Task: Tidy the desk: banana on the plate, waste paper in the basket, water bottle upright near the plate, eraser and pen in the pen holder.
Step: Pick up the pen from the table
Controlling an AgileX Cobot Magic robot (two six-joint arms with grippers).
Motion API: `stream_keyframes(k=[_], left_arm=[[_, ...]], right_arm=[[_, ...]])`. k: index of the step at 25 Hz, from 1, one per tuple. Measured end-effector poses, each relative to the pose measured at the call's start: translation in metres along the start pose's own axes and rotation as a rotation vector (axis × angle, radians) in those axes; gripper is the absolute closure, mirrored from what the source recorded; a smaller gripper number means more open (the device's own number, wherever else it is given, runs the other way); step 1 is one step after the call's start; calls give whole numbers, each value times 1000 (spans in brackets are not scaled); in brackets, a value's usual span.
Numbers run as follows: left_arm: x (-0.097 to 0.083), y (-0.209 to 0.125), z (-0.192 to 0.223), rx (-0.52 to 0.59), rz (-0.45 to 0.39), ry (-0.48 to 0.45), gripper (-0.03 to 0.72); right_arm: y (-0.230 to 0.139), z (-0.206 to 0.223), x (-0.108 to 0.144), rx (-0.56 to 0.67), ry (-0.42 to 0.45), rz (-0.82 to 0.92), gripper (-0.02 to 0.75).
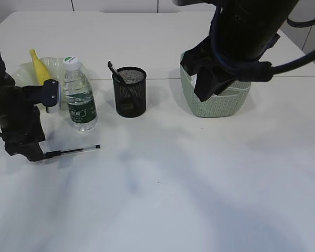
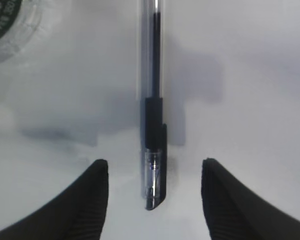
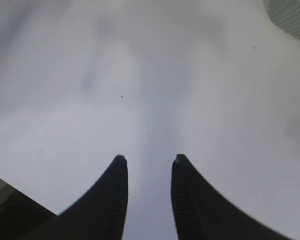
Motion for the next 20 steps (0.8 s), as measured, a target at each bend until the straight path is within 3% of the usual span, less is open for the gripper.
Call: stream_keyframes(k=[20], left_arm=[[-1, -2, 28, 5, -39, -54, 292]], right_arm=[[0, 0, 0, 0, 2, -2, 508]])
Point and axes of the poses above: a point on each arm's last joint axis where the gripper is mounted, z pointing out along that axis toward the gripper, x along the wrist's bending axis when the last joint is at zero, y = z × x, the point moved 5 cm from there along z, pointing out along that axis toward the gripper, and after that the axes turned 11 degrees about -z, right-handed, at the moved point
